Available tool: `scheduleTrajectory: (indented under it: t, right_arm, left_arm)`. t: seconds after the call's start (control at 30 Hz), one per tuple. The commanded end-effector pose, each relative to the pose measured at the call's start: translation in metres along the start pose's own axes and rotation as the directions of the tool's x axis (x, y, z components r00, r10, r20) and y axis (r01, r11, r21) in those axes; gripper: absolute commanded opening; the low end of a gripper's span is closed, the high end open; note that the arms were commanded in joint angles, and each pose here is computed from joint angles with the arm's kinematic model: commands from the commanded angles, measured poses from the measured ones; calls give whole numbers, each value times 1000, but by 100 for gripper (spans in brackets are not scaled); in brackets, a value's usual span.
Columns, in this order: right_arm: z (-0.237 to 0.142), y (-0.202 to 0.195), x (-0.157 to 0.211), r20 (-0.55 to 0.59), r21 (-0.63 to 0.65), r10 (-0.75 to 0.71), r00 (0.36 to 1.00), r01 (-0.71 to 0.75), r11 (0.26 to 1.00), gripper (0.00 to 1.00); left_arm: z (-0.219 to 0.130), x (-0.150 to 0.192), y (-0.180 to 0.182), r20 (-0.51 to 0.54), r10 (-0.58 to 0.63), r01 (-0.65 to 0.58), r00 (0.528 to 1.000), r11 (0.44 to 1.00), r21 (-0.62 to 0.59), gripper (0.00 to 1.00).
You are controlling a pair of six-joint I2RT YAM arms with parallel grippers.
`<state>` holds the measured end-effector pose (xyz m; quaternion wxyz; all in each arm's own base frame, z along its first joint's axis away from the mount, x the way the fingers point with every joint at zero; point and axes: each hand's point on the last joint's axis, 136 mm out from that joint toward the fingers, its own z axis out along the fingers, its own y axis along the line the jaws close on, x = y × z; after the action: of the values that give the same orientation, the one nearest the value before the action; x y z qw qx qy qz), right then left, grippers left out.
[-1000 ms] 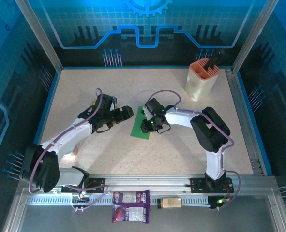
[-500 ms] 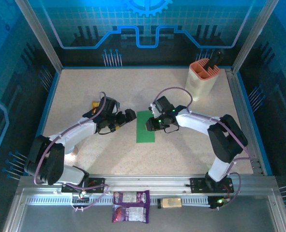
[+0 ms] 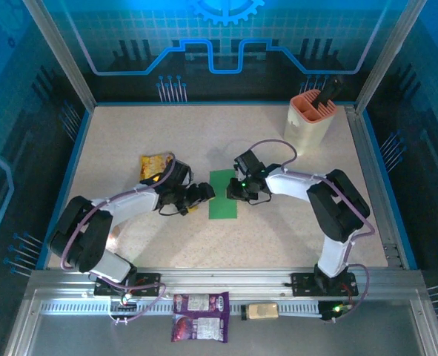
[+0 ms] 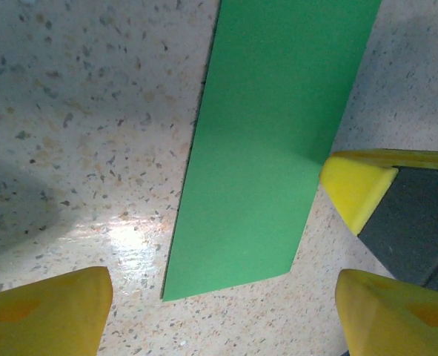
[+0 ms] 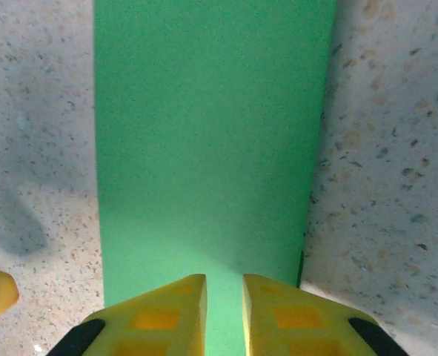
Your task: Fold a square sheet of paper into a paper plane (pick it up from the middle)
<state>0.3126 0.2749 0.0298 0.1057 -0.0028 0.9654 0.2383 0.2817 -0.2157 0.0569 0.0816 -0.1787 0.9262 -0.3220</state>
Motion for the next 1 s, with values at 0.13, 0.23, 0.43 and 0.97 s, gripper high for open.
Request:
scheduleTrajectory:
  t: [0.13, 0.23, 0.43, 0.97]
  right_arm:
    - [17, -17, 10, -54, 37, 83, 995, -81, 996, 20]
    - [21, -25, 17, -75, 46, 109, 991, -105, 993, 21]
    - [25, -36, 25, -93, 35, 143, 985, -140, 990, 22]
    - [23, -35, 21, -96, 30, 136, 986, -134, 991, 22]
  left_arm:
    - [14, 14, 5, -67, -34, 35, 997, 999, 3, 62]
    - [17, 19, 10, -91, -36, 35, 995, 999, -18, 55]
    - [24, 29, 14, -133, -14, 6, 991, 998, -59, 45]
    - [34, 31, -1, -174, 8, -12, 985, 1000, -20, 40]
